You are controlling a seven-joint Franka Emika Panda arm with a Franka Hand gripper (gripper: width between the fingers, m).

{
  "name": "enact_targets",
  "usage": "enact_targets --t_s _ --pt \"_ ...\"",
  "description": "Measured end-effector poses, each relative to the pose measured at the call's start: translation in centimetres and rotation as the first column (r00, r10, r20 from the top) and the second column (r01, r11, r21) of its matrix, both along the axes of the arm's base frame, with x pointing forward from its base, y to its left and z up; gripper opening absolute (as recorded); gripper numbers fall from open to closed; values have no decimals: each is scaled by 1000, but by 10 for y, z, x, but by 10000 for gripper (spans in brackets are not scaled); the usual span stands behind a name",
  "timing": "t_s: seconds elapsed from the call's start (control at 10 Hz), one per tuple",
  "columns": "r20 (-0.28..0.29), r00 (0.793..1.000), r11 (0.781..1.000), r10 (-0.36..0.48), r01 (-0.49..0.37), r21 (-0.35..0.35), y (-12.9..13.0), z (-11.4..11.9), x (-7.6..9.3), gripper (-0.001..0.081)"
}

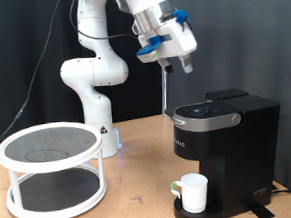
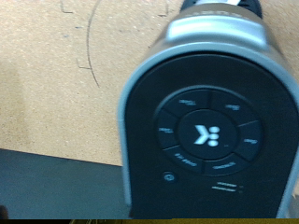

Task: Make a cup of coffee with the keurig machine

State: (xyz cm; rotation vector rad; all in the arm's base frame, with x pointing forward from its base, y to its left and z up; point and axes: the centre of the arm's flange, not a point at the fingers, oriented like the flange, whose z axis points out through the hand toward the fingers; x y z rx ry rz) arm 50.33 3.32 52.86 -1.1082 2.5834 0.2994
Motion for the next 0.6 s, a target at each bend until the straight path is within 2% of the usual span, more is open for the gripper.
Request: enact_targets --t_s 0.3,0.4,0.6 --pt "-2 998 996 60 -60 -65 19 7 26 808" --pt "-21 996 992 84 -86 -97 28 6 32 808" --pt "-56 991 986 124 -129 -108 44 5 38 808"
